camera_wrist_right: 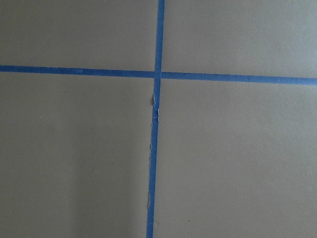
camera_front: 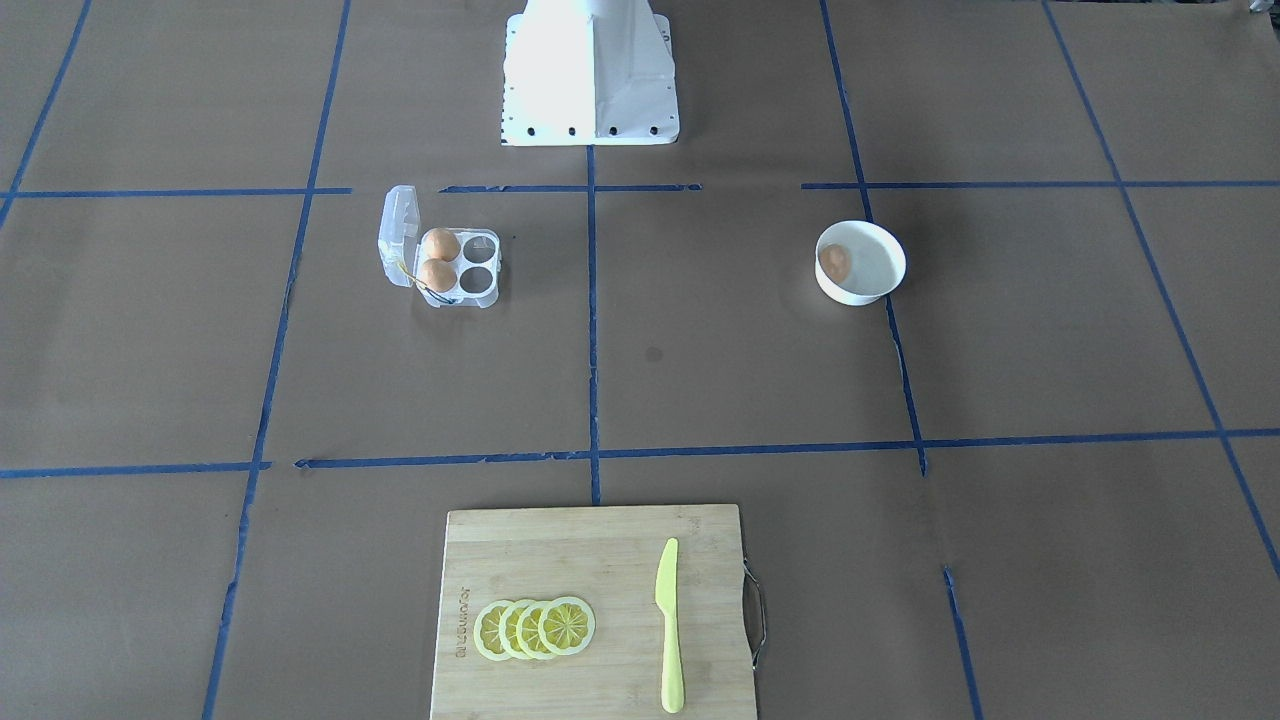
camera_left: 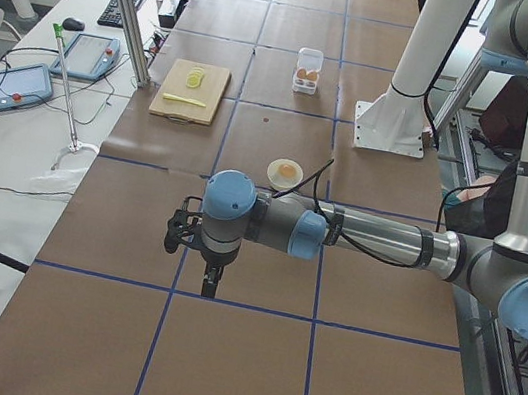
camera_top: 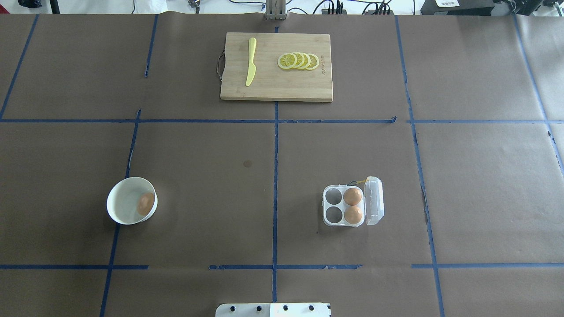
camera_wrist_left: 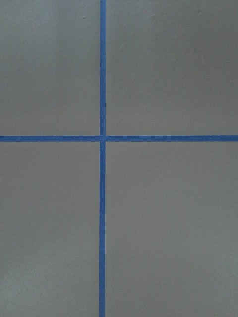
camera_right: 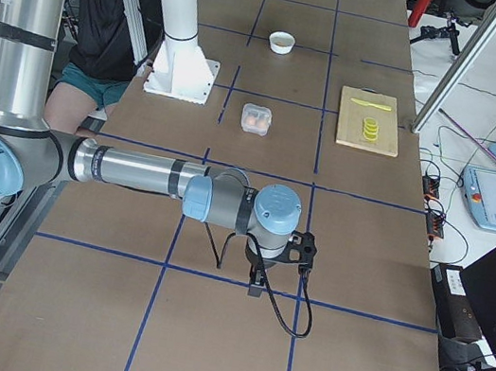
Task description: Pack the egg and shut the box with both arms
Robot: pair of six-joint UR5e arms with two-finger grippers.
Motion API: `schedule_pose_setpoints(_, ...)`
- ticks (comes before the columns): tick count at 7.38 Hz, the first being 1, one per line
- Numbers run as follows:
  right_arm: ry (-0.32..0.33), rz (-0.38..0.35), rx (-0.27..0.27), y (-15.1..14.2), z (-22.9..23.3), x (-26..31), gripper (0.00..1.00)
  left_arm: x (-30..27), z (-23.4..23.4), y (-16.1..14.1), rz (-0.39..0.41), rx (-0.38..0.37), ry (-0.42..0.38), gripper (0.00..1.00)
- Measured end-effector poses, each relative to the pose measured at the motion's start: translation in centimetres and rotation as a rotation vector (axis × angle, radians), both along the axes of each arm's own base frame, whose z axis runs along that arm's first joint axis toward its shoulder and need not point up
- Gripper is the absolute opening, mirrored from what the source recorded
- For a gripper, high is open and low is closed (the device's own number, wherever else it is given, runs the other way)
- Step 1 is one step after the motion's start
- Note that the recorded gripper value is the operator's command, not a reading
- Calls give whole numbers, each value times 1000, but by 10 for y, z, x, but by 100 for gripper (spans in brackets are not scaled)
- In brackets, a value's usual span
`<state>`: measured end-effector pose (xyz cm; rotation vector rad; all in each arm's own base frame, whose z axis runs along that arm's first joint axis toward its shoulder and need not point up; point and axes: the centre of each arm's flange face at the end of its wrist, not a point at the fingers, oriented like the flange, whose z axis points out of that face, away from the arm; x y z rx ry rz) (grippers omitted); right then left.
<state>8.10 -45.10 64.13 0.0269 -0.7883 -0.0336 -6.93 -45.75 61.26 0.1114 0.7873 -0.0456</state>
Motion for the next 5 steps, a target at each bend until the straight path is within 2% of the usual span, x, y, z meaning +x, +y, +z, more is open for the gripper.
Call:
schedule_pose_setpoints(3, -1, -6, 40, -4, -4, -4, 100, 1, -19, -7, -4, 33, 8, 100)
schedule_pose_setpoints(5, -1, -6, 57, -5, -6, -5, 100, 8, -51, -29, 12, 110, 26, 100)
